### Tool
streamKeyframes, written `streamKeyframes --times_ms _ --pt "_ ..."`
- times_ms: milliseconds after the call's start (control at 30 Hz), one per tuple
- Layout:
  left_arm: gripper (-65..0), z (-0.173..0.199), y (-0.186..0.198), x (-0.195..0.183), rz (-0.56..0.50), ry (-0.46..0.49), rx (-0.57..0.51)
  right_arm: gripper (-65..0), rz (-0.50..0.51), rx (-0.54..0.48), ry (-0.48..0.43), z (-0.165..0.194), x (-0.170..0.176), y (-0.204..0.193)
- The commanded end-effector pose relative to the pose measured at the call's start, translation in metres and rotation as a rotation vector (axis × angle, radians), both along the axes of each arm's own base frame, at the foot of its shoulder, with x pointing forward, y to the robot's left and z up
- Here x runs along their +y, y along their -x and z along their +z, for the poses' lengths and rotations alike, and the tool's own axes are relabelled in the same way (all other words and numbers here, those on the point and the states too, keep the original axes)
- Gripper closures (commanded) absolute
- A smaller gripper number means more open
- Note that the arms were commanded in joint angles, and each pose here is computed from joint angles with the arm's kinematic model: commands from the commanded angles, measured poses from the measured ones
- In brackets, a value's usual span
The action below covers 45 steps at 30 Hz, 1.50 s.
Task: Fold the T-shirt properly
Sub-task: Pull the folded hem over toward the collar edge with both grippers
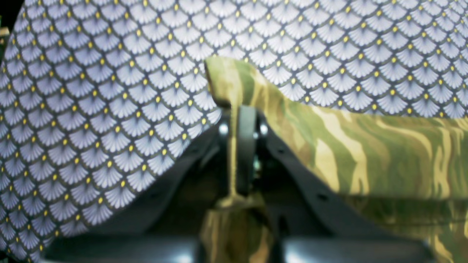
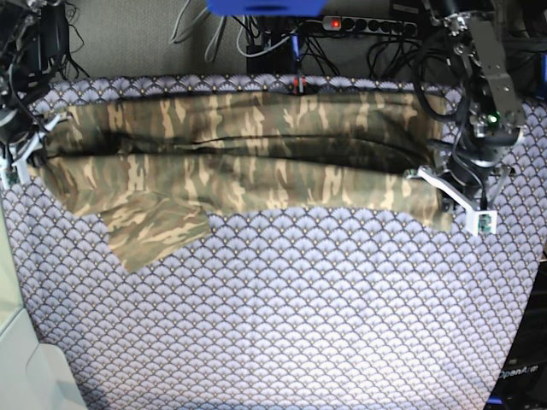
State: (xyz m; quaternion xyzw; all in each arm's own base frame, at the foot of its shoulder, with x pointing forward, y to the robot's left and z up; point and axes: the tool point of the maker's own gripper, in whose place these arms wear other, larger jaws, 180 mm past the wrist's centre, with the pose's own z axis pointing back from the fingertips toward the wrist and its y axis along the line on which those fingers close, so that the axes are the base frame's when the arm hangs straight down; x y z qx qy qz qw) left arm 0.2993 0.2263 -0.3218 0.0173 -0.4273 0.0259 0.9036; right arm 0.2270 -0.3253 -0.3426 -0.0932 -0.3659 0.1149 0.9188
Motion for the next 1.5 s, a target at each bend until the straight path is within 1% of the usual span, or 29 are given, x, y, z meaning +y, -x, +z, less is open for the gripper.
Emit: streamKeyframes --times_ms 0,67,133,300,400,633,1100,1367,1467 --pt "-0.7 0.010 -0.001 0.008 0.013 -0.017 -0.032 0.0 0.012 -0.042 0.015 0.013 -0.004 -0.005" --pt "-0.7 0.012 0.002 0.015 0.024 -0.028 -0.034 0.0 -0.008 -0.035 0.018 0.012 -0.010 0.002" --pt "-0.7 0.010 0.008 0.021 0.000 -0.050 -0.010 0.0 -0.024 -0.036 0.024 0.014 -0.015 0.005" --pt "-0.7 0.005 0.022 0.035 -0.032 -0.091 0.052 0.0 -0.022 -0.044 -0.001 0.015 -0.014 0.008" --pt "-0.7 0.003 0.024 0.036 -0.040 -0.098 0.062 0.0 -0.026 -0.047 0.007 0.017 -0.016 0.010" --pt "-0.7 -0.007 0.036 0.032 -0.051 -0.094 0.098 0.0 -0.008 -0.032 0.018 0.018 -0.008 0.021" --pt "-0.7 -0.034 0.071 0.033 -0.055 -0.089 0.202 0.0 -0.010 -0.007 0.016 0.013 -0.007 0.030" --pt "-0.9 -0.035 0.071 0.032 -0.056 -0.086 0.204 -0.1 -0.014 0.004 0.016 0.010 -0.008 0.032" --pt "-1.0 -0.043 0.074 0.033 -0.052 -0.075 0.225 -0.3 -0.016 0.008 0.014 0.009 -0.008 0.033"
